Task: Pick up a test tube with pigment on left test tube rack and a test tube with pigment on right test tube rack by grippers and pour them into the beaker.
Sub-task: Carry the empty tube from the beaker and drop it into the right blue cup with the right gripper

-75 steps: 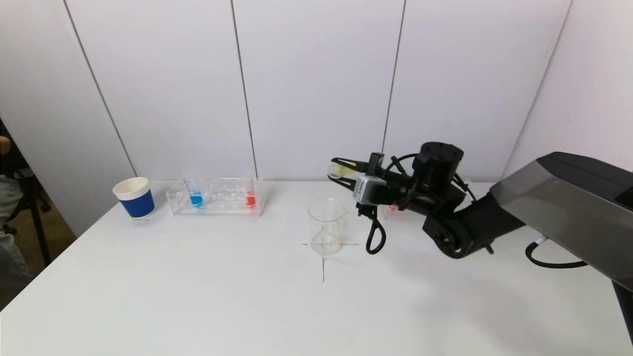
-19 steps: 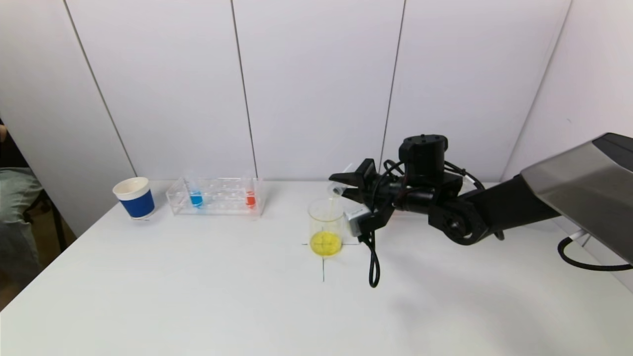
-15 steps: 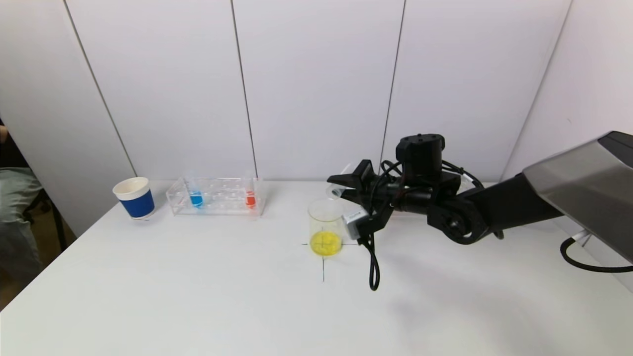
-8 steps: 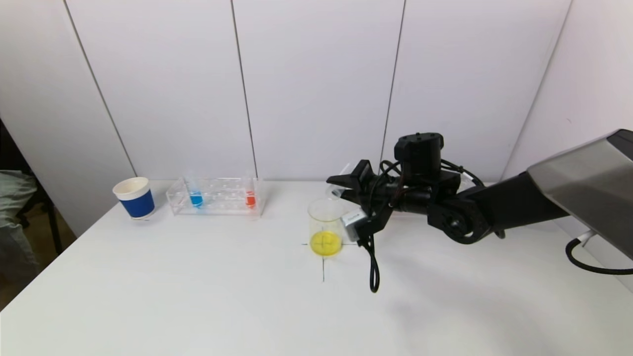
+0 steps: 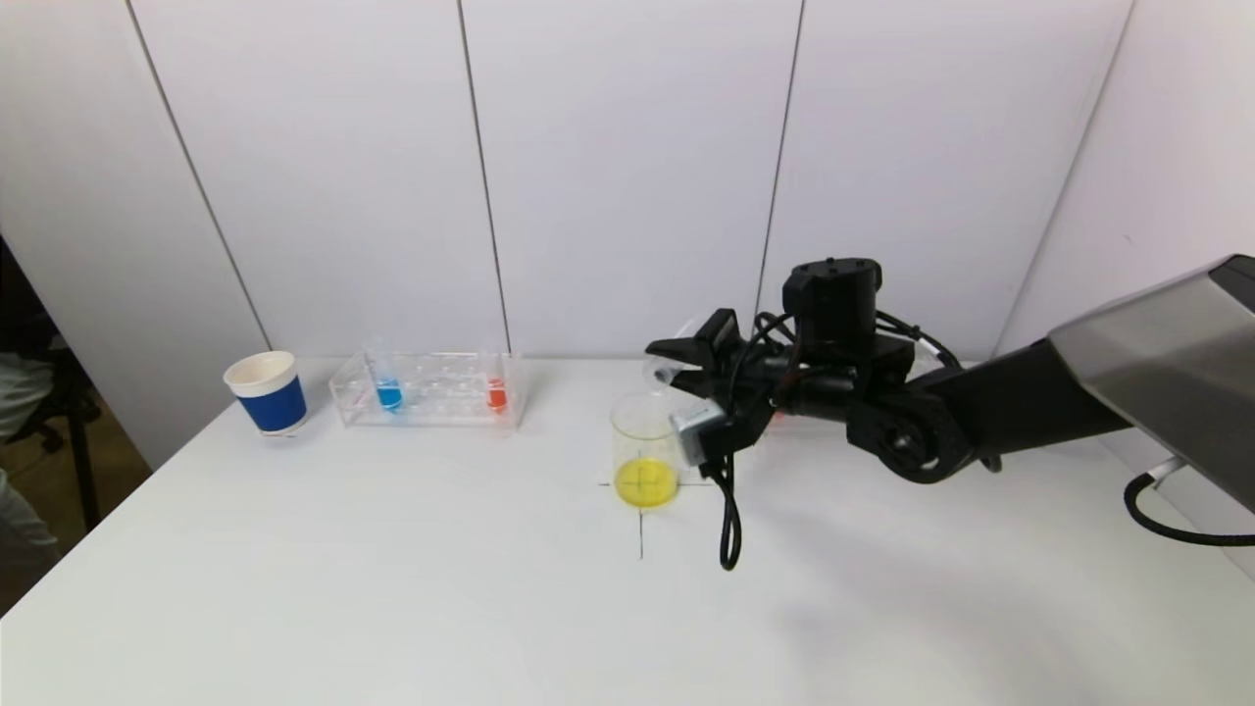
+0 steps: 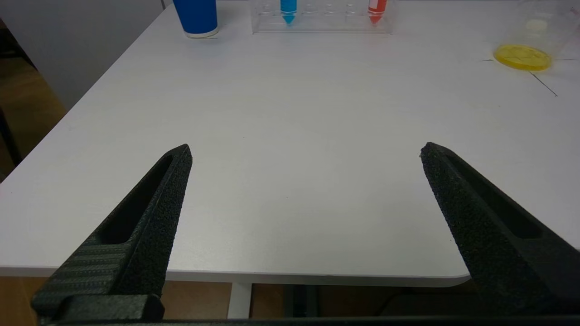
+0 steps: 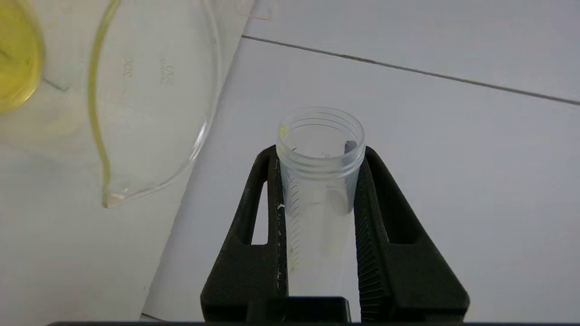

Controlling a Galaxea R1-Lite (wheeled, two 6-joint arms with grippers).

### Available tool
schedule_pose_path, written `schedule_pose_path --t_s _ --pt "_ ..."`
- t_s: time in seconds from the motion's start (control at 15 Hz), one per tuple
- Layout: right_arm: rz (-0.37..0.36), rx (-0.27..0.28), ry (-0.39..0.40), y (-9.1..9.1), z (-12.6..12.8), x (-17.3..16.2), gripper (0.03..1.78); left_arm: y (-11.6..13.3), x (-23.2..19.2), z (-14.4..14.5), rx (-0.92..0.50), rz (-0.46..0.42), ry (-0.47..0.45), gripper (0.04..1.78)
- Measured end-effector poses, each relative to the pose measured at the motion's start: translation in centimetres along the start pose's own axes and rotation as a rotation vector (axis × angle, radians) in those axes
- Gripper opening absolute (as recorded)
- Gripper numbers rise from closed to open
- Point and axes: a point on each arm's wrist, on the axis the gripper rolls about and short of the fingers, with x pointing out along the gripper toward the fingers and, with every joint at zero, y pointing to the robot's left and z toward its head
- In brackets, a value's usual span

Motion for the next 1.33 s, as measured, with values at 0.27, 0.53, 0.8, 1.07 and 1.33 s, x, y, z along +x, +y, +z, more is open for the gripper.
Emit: schedule_pose_path --t_s 0.27,0.53,0.8,1.07,1.33 --pt "-0.193 0.258 0.019 -2.4 -0.1 -0.2 0.48 0.0 0.0 0.0 0.000 0.000 0.000 1.76" --pt "-0.323 0.553 0.078 -4.7 -0.2 -1.4 0.48 0.0 0.0 0.0 0.000 0.000 0.000 1.76" --pt "-0.477 0.913 0.161 -7.1 -0.8 -3.5 0.48 0.0 0.0 0.0 -0.001 0.000 0.000 1.76" --pt "-0.596 1.223 0.233 -9.3 -1.5 -6.8 0.48 0.0 0.0 0.0 0.000 0.000 0.000 1.76" --pt "-0.706 1.447 0.391 -10.7 -3.2 -10.7 0.48 0.0 0.0 0.0 0.000 0.000 0.000 1.76"
